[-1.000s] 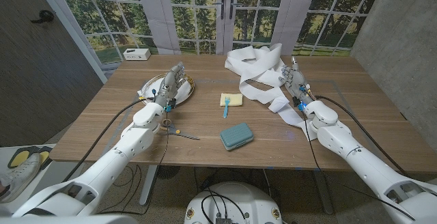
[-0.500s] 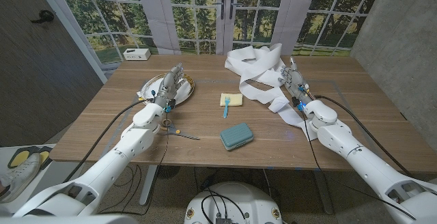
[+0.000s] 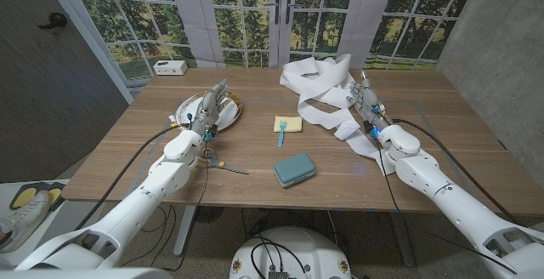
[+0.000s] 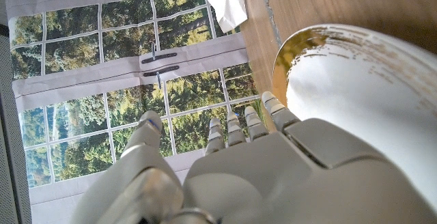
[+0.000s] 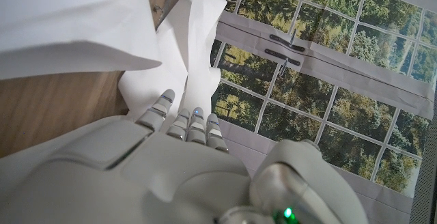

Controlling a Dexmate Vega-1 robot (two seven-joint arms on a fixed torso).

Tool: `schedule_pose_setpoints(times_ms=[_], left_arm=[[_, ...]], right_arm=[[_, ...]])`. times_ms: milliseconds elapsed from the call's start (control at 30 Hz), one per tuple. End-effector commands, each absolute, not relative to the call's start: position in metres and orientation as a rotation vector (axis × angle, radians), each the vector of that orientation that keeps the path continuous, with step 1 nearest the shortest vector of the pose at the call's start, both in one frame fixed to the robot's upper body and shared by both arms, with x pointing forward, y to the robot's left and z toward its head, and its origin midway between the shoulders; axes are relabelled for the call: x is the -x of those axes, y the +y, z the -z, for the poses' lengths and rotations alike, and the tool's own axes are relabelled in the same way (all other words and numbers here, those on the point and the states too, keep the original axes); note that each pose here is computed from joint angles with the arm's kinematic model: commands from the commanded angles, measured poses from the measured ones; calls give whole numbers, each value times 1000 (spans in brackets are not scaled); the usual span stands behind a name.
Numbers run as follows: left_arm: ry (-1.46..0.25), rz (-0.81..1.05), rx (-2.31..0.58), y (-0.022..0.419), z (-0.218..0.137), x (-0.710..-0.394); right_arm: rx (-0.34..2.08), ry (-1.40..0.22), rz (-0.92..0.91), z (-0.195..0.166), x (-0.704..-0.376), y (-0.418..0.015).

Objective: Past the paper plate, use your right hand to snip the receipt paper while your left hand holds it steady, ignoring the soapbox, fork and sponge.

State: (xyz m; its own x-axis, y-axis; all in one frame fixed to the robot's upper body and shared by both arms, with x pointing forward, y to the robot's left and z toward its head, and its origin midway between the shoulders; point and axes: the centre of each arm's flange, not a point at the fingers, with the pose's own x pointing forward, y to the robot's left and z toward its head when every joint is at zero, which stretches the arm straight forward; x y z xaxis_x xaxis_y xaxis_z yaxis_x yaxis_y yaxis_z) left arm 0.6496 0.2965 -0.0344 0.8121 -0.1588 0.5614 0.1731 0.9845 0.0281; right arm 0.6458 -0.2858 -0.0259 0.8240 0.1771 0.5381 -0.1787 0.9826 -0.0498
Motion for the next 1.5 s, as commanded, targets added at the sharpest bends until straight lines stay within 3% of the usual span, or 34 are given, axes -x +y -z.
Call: schedule_pose_setpoints(times_ms=[33,700,1500], left_arm=[[-650,145,-91,303,32,-636],[-748,48,-306,314,26,-614],[-786,-26,-385,300,30,-584]], right_arm=[[6,-573,-183,26,-640,-280],[39,-548,-174,28,-633,-270],[80,-664,-224,18,-612,-269]])
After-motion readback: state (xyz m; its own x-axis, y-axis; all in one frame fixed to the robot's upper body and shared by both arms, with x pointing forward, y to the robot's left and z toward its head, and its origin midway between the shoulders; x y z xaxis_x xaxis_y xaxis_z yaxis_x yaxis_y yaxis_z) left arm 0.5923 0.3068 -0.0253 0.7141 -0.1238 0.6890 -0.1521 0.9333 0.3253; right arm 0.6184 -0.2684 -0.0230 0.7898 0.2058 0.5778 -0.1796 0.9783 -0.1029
